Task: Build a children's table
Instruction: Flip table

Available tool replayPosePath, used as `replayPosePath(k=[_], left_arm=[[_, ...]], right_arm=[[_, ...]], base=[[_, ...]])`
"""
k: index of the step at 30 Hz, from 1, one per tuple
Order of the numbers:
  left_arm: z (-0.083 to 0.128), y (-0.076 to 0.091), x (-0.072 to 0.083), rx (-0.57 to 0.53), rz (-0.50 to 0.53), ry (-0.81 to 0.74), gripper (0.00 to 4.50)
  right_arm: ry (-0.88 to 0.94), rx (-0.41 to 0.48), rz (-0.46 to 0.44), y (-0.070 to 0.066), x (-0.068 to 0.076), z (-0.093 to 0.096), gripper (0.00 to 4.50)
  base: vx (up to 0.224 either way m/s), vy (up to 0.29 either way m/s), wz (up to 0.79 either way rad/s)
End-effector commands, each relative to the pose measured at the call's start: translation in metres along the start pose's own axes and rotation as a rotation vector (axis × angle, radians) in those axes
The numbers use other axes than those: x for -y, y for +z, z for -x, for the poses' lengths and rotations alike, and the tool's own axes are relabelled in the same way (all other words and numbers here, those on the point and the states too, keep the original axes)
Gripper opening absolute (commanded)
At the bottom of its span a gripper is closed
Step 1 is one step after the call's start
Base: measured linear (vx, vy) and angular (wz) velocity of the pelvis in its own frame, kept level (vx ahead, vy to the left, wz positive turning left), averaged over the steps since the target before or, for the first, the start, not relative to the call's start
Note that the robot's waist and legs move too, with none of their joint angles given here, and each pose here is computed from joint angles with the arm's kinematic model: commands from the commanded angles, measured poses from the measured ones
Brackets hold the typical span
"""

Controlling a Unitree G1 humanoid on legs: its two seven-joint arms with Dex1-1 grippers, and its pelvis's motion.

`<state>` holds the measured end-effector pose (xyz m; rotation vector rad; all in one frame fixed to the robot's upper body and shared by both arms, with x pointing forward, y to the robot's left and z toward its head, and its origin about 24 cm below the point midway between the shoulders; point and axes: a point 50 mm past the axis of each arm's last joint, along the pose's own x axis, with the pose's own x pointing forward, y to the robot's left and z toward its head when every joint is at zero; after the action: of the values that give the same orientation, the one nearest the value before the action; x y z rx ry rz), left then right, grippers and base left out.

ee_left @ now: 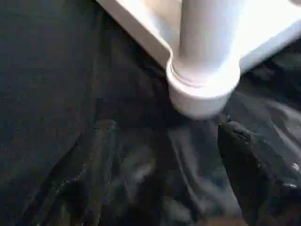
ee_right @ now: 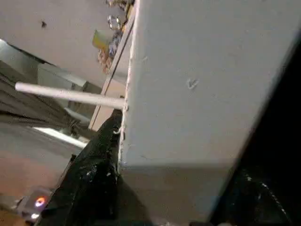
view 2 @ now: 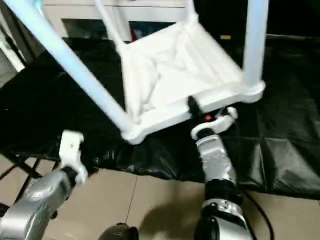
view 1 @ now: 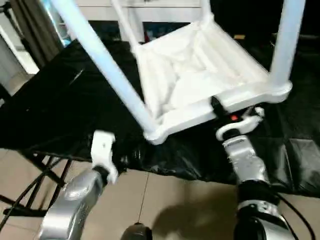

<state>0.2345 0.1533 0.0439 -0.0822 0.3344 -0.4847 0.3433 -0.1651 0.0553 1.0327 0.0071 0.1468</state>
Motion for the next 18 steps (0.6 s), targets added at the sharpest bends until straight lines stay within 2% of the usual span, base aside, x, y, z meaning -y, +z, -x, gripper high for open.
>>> replayPosePath(k=[1,3,5,8,13,14,16,18], left_arm=[[0.003,0.011,0.012,0.017,-0.058,-0.086,4.1],[0.004,0.014,0.018,0.026,-0.099,-0.127,4.1],[0.002,0.023,0.024,0.069,-0.155,-0.149,4.1],[-0.002,0.042,0.039,0.167,-0.301,-0.234,4.1],[-0.002,0.054,0.052,0.218,-0.337,-0.314,4.1],[-0.001,0.063,0.059,0.234,-0.356,-0.364,4.1],[-0.001,0.068,0.062,0.246,-0.366,-0.383,4.1],[-0.007,0.079,0.06,0.284,-0.427,-0.321,4.1]], right_arm=[[0.036,0.133,0.122,0.033,-0.013,-0.002,2.12],[0.028,0.144,0.148,0.038,-0.014,-0.002,2.12],[0.011,0.155,0.22,0.045,-0.014,-0.001,2.11],[-0.071,0.214,0.32,0.062,-0.012,0.003,2.11],[-0.114,0.22,0.461,0.068,-0.012,0.008,2.11],[-0.13,0.227,0.522,0.071,-0.014,0.01,2.1],[-0.137,0.227,0.553,0.072,-0.015,0.011,2.0],[-0.175,0.234,0.679,0.076,-0.02,0.013,1.97]], base=[[0.0,0.0,0.0],[0.0,0.0,0.0],[0.0,0.0,0.0],[0.0,0.0,0.0],[0.0,0.0,0.0],[0.0,0.0,0.0],[0.0,0.0,0.0],[0.0,0.0,0.0]])
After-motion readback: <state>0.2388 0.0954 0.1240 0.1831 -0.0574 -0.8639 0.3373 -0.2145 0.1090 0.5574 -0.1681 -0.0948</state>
